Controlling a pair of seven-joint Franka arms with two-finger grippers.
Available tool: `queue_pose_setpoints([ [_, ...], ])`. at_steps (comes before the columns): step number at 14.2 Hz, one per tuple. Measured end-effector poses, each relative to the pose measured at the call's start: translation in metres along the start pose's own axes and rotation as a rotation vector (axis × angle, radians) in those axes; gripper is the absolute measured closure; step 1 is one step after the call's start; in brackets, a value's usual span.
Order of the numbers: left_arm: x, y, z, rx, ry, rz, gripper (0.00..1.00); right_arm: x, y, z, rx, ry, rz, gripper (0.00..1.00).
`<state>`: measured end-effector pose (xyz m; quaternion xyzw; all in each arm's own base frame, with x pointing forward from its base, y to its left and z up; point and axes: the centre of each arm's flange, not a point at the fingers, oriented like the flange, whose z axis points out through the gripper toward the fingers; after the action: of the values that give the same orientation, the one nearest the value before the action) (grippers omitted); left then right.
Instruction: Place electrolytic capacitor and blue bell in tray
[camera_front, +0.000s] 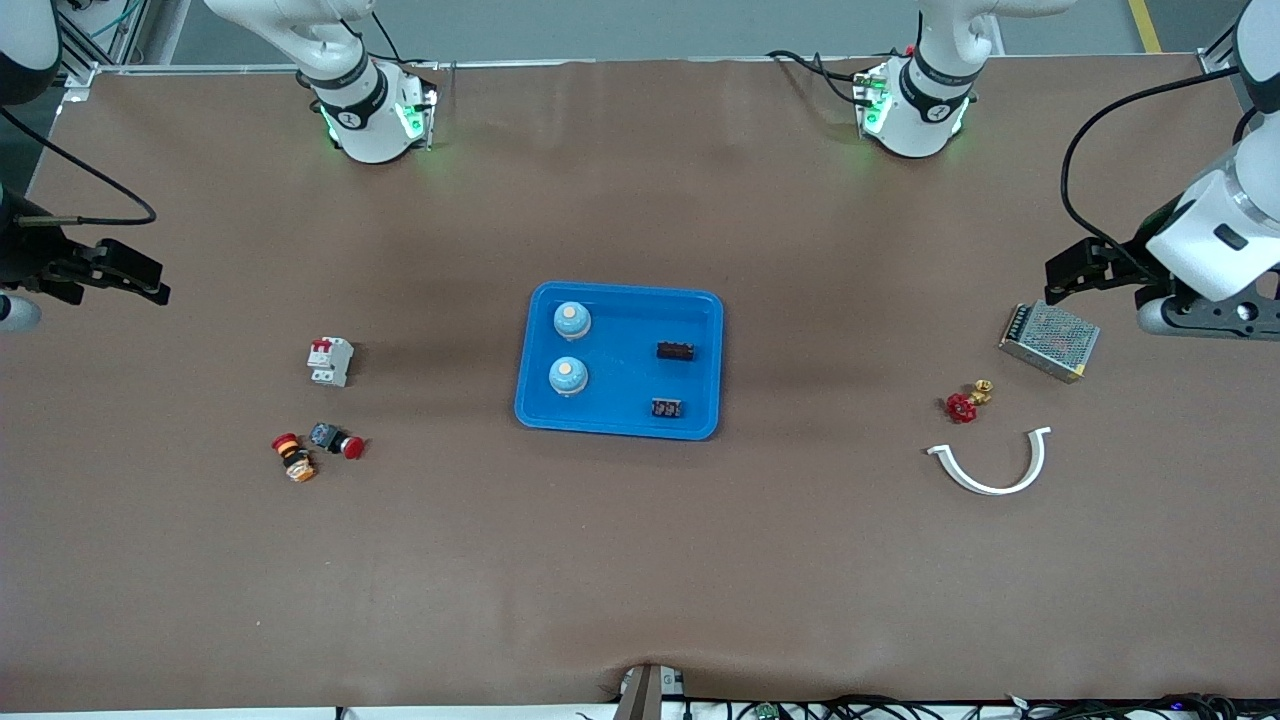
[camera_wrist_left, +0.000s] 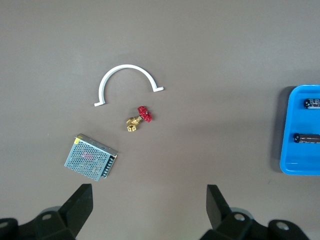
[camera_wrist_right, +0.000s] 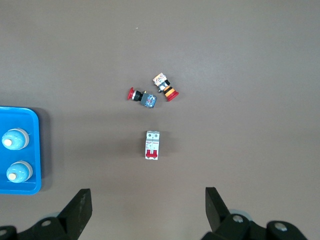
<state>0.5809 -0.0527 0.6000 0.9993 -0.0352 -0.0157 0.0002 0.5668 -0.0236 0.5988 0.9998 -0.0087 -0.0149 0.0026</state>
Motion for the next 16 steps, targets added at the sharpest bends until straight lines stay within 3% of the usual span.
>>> queue_pose_setpoints([
  [16,0.0048,-0.0147,-0.0085,-0.002,0.055,-0.043,0.0,-0.0017,0.0023,-0.005,0.002,0.01,0.004,0.0],
])
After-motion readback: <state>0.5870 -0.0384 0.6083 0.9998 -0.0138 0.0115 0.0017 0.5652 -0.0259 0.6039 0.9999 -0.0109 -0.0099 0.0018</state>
